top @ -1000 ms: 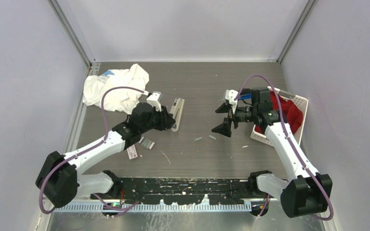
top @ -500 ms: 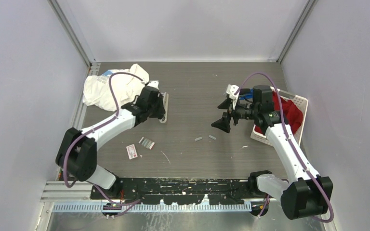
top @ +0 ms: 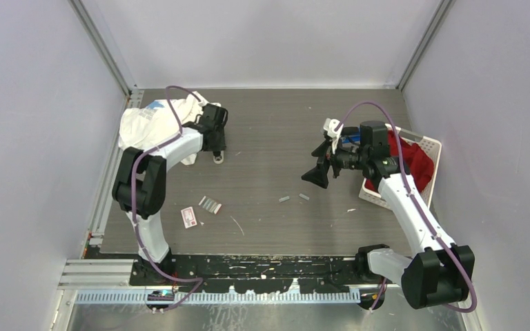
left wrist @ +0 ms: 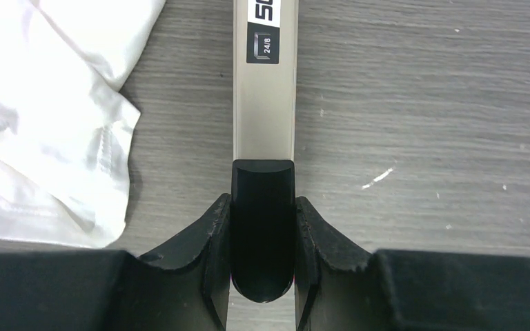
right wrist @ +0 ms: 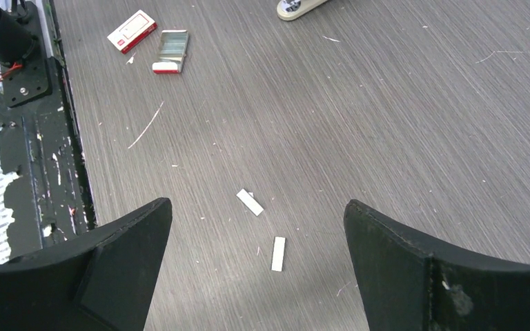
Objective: Unload the staples from the stapler
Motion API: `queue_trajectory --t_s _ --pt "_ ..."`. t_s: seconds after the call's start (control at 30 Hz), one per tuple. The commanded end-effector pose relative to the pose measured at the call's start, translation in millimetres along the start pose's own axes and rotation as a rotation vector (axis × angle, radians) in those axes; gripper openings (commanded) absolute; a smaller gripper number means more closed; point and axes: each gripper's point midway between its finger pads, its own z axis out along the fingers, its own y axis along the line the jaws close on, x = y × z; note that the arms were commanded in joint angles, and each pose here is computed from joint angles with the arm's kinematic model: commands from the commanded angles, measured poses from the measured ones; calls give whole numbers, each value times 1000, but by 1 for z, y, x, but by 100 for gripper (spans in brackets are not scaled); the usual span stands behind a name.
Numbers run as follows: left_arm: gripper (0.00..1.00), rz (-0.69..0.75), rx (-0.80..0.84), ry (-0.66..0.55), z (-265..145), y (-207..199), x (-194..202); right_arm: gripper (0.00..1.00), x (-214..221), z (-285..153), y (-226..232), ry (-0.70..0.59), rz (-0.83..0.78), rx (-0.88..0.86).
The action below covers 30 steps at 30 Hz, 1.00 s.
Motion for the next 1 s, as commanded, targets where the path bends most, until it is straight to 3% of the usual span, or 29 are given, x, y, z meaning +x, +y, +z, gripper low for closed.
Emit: queue_trajectory --t_s 0.0,0.07,0.13,0.23,0.43,0.57,0.77,0.97 --pt "0 -5 5 -79 0 -4 -40 99 -12 -2 -3 -35 -17 10" --pt "1 -2 -10 -75 7 -1 -40 99 -14 -2 -3 -38 -17 9" --pt "9 5 -25 -60 13 3 -38 99 -13 -2 -3 -38 -16 12" --pt "36 1 -25 -17 17 7 -34 99 -12 -1 -4 -35 -9 14" --pt "74 -26 -7 -31 0 11 -34 99 -10 1 -5 -34 15 7" --pt "78 -64 97 -86 -39 3 -37 99 -10 1 -7 -33 17 14" --pt "78 -124 466 -243 -119 -28 -16 99 -13 -4 -17 -36 29 57" --pt "81 -128 736 -351 -187 -39 16 100 -17 -10 -57 -47 102 261"
